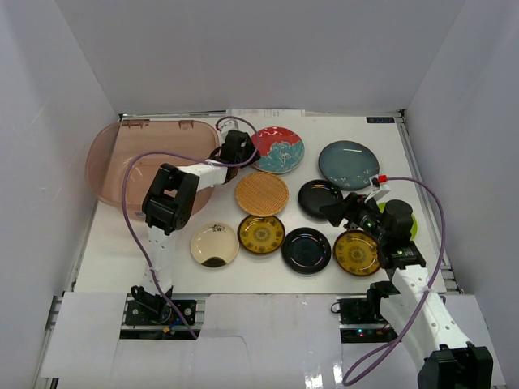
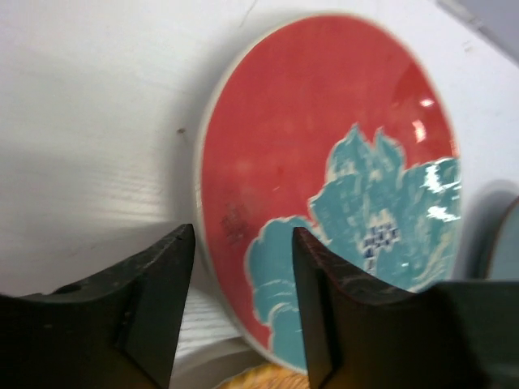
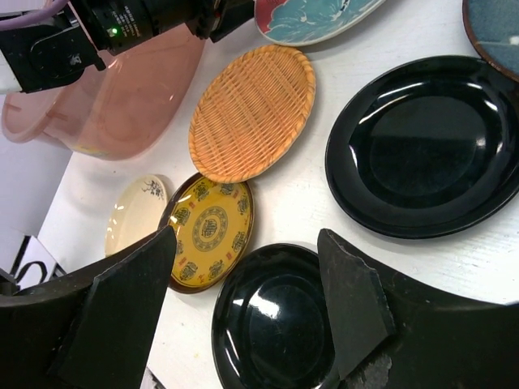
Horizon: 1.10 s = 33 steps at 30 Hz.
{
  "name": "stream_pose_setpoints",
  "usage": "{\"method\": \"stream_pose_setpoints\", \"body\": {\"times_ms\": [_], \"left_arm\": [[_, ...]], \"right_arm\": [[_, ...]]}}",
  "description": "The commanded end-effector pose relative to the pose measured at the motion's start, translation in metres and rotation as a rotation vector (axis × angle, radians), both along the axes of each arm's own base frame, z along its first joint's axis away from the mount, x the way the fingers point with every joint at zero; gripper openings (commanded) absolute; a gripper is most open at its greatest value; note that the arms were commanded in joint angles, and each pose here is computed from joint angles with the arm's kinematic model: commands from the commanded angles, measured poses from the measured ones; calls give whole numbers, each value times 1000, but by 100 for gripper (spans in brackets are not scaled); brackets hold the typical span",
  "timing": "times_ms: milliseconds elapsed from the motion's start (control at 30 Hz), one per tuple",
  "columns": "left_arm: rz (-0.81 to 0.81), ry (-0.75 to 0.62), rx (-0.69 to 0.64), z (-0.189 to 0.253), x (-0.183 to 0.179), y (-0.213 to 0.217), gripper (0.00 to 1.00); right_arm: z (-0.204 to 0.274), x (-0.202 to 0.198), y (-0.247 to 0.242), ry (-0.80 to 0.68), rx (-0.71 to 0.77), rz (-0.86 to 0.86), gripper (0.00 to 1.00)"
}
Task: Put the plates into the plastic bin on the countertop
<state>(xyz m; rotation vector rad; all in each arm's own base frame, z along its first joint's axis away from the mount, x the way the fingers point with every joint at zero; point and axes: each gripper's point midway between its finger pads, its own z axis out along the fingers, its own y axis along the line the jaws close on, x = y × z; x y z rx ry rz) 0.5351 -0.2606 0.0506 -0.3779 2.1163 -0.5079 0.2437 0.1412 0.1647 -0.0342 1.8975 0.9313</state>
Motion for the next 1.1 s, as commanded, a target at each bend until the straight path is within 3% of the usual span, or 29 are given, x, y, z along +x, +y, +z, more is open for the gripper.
{"method": "stream_pose_setpoints", "body": {"times_ms": [0, 167, 233, 333, 500, 600, 700, 733, 833, 933, 1067], "left_arm": [[-20, -88, -107, 18, 16, -14, 59], [-54, -116, -207, 12, 21, -30, 42], [-70, -118, -233, 9, 20, -34, 23], [-83, -128, -253, 12, 18, -37, 3], [-135, -188, -294, 44, 16, -42, 0], [-125, -129, -286, 26, 16, -44, 0], [-98, -67, -264, 5, 13, -38, 18], [-92, -25, -249, -6, 9, -36, 36], [-69, -28, -212, -10, 11, -29, 72], [-89, -15, -206, -10, 17, -36, 79], [-69, 21, -186, -21, 21, -34, 75]], "right_arm": [[6, 3, 6, -1, 75, 0, 76], [-3, 29, -12, 47, 148, -185, 77], [-13, 42, -27, 82, 141, -273, 79], [-17, 59, -47, 108, 140, -355, 87], [-28, 88, -86, 142, 153, -498, 89], [-46, 100, -105, 202, 164, -547, 89], [-47, 102, -107, 196, 142, -540, 89], [-45, 101, -109, 179, 125, -546, 89], [-42, 102, -117, 154, 102, -577, 89], [-41, 108, -120, 161, 107, -580, 89], [-46, 113, -126, 181, 102, -577, 87]]}}
